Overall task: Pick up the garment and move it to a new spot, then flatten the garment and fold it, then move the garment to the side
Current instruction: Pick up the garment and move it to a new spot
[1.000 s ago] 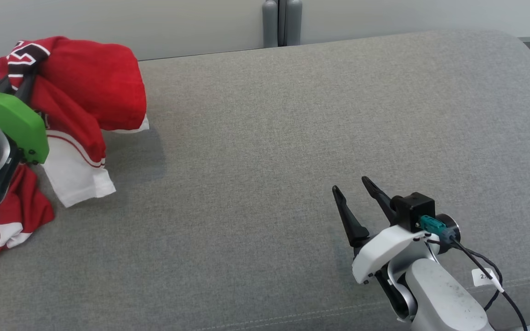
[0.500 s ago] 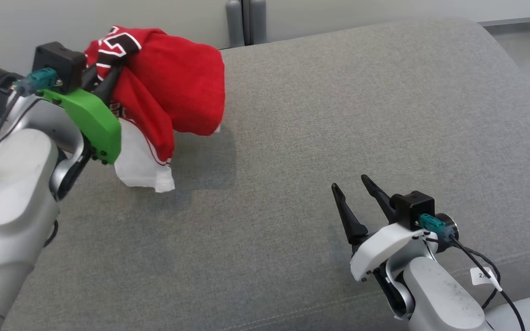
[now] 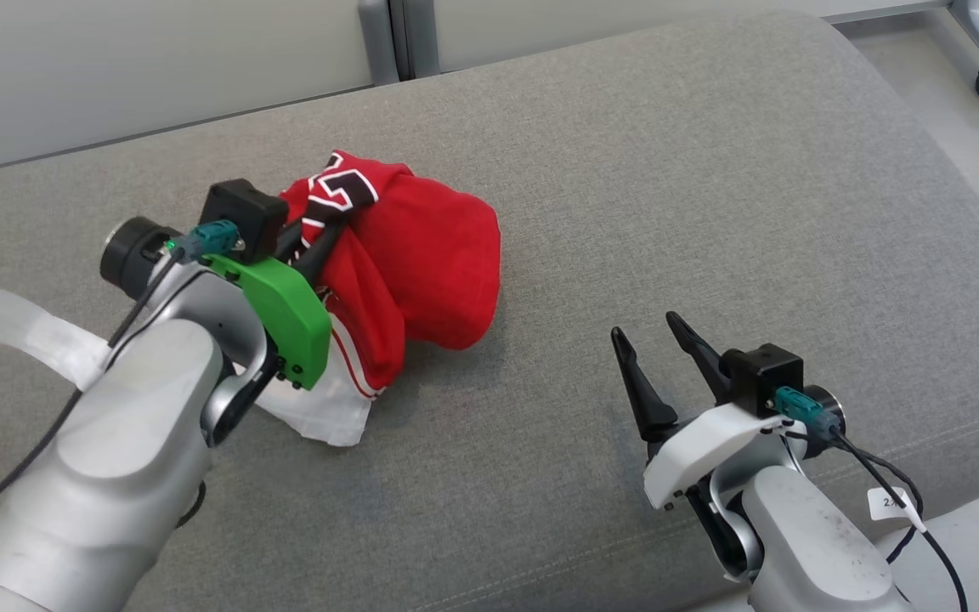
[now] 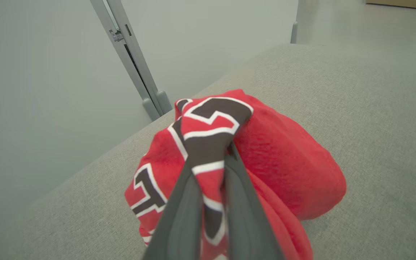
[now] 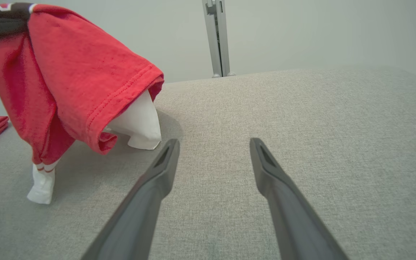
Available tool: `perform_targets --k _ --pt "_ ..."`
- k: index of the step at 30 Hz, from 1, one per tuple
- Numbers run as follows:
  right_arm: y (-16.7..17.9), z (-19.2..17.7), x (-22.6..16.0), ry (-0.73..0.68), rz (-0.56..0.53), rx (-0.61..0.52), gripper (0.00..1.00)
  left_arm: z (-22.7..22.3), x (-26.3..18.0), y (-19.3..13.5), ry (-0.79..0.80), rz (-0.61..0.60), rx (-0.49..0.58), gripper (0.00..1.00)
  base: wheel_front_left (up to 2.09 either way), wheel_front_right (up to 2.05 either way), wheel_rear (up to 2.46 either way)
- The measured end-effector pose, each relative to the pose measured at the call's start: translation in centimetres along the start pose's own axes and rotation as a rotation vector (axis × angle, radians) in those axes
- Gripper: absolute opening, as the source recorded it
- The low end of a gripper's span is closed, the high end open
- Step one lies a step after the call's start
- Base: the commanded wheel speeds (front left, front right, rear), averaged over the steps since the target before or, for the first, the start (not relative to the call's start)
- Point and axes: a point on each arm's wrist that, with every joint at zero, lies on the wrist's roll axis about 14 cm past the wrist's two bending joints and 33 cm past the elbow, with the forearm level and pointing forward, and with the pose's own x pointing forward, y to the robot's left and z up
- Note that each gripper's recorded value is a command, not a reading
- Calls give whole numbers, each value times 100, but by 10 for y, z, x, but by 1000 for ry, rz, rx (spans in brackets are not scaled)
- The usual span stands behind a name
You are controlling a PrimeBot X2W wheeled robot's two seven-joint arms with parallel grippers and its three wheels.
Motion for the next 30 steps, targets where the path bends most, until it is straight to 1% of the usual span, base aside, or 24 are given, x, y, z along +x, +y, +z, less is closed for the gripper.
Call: perform_targets --k 5,8,9,11,15,16,17,18,30 --pt "-3 -1 0 1 -10 0 100 -28 6 -26 35 -38 -74 0 0 0 0" --pt "-3 -2 1 6 -9 -2 100 -51 6 -36 74 -45 -106 0 0 0 0" --pt "-3 -3 3 8 -7 -3 100 -66 5 -39 95 -34 -154 0 0 0 0" --pt "-2 -4 4 10 -4 -5 100 -79 3 -40 118 -29 -150 0 0 0 0" --pt "-1 -4 6 10 1 -7 100 -96 2 -41 140 -13 -173 0 0 0 0" --pt "-1 -4 6 10 0 -6 100 -97 2 -42 137 -11 -177 23 0 0 0" --pt "-2 -4 6 10 -1 -6 100 -98 2 -42 132 -7 -179 70 0 0 0" --pt "-2 -3 6 9 -1 -7 100 -98 2 -42 122 -4 -181 100 0 0 0" --pt "7 -4 10 8 22 -1 100 -64 1 -53 -10 -13 -192 100 0 0 0"
